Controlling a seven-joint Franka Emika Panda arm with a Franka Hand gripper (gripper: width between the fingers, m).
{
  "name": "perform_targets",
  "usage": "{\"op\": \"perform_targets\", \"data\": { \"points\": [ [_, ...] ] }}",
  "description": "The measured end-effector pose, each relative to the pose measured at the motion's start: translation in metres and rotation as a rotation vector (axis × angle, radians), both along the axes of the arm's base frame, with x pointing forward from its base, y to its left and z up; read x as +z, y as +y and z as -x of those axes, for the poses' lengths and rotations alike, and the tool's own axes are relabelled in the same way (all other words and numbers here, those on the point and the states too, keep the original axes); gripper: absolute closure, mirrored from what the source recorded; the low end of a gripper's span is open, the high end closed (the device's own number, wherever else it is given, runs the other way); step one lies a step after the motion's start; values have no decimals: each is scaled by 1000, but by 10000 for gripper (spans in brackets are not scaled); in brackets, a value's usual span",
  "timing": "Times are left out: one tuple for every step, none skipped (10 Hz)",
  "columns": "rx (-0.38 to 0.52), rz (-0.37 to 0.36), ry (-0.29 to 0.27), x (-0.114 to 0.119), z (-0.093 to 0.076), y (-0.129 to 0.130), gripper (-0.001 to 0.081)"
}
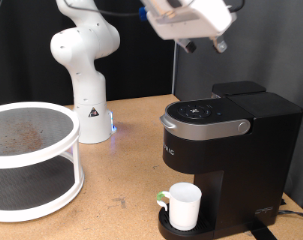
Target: Make a cup of coffee with the keurig machine
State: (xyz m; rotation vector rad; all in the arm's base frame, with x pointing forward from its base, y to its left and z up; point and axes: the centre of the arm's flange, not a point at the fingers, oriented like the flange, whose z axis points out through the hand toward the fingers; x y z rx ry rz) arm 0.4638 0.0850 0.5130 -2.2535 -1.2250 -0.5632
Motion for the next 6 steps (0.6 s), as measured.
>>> {"op": "perform_targets", "data": {
  "points": [
    [4, 40, 42, 11, -4, 6, 4],
    [15, 77, 95, 13, -15, 9, 4],
    [-2, 67, 65, 12, -17, 8, 4],
    [-25, 70, -4, 9, -18, 8, 4],
    [-43, 142, -51, 6, -18, 8, 4],
    [-66, 233, -72, 6, -18, 9, 4]
  ]
}}
